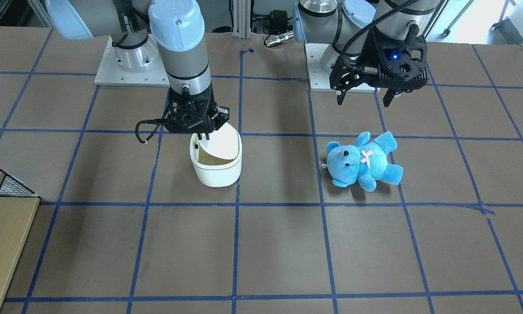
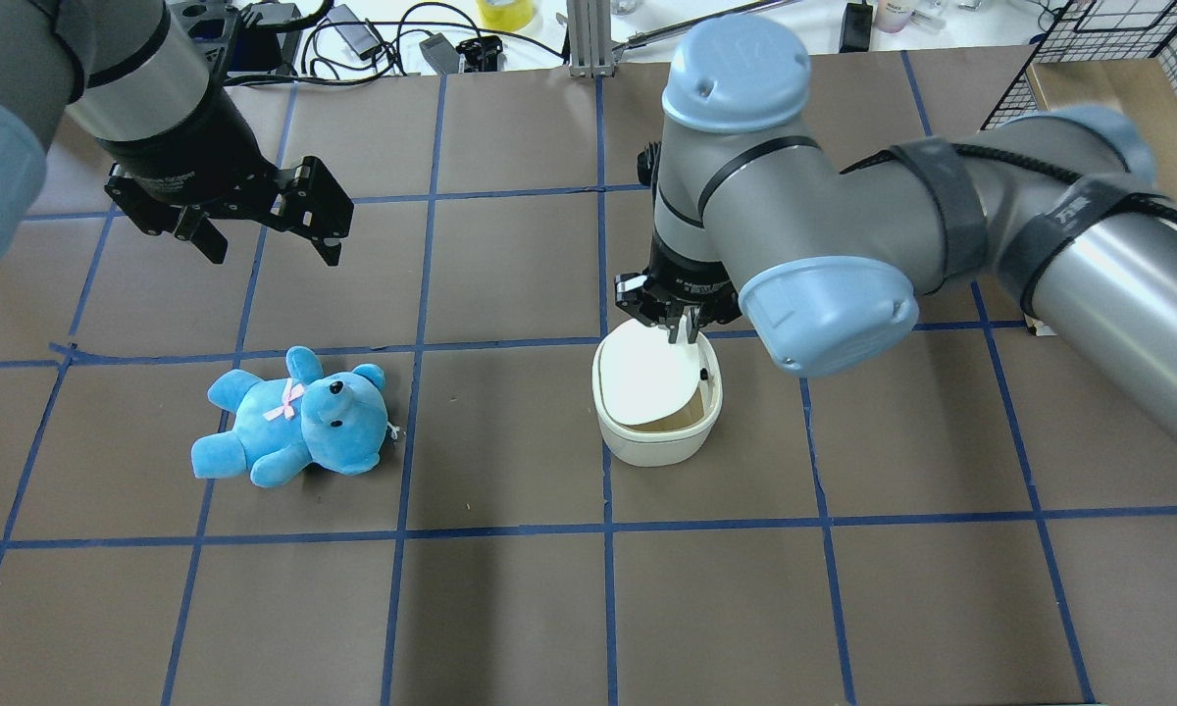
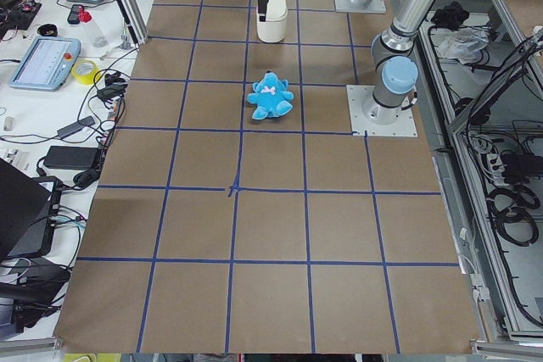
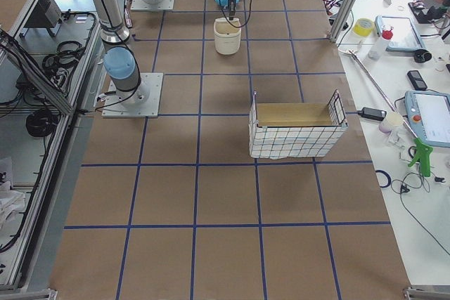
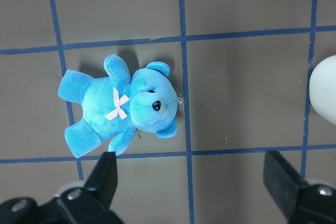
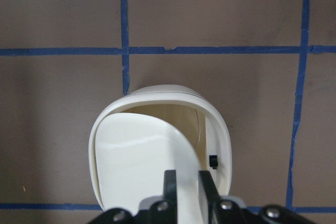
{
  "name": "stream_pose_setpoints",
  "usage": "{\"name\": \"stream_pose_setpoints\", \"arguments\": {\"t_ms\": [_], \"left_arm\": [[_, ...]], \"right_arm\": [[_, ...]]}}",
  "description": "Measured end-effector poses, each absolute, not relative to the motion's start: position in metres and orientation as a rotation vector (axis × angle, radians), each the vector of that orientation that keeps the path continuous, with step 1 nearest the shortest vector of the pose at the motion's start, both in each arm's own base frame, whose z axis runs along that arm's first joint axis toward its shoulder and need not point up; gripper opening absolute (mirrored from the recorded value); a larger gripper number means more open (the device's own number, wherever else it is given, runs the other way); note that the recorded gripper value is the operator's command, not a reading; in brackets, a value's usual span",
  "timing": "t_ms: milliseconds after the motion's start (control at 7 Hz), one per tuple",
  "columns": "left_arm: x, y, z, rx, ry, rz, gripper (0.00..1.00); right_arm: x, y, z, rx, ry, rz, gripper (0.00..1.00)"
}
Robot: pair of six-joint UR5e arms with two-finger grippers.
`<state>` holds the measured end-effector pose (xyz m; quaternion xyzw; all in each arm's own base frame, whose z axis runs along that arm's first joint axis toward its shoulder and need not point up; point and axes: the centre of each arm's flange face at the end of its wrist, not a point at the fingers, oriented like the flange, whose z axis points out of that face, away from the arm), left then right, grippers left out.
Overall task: Open trash can with right arm
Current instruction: 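Release the raised lid and raise the right gripper away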
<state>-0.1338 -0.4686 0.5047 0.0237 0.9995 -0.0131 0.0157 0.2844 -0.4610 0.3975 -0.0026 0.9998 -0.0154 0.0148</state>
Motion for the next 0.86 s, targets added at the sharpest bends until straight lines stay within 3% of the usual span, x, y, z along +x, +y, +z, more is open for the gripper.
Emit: {"name": "stream_pose_setpoints", "arguments": {"t_ms": [429, 857], "left_arm": [[-0.134, -0.469, 0.505, 0.074, 3.109, -0.041, 1.0], [-0.134, -0.469, 0.505, 0.074, 3.109, -0.041, 1.0]], "right_arm": [[0.256, -0.485, 0.5, -0.006, 3.125, -0.222, 1.0], [0.179, -0.516, 0.532, 0.025, 3.142, -0.231, 1.0]]}}
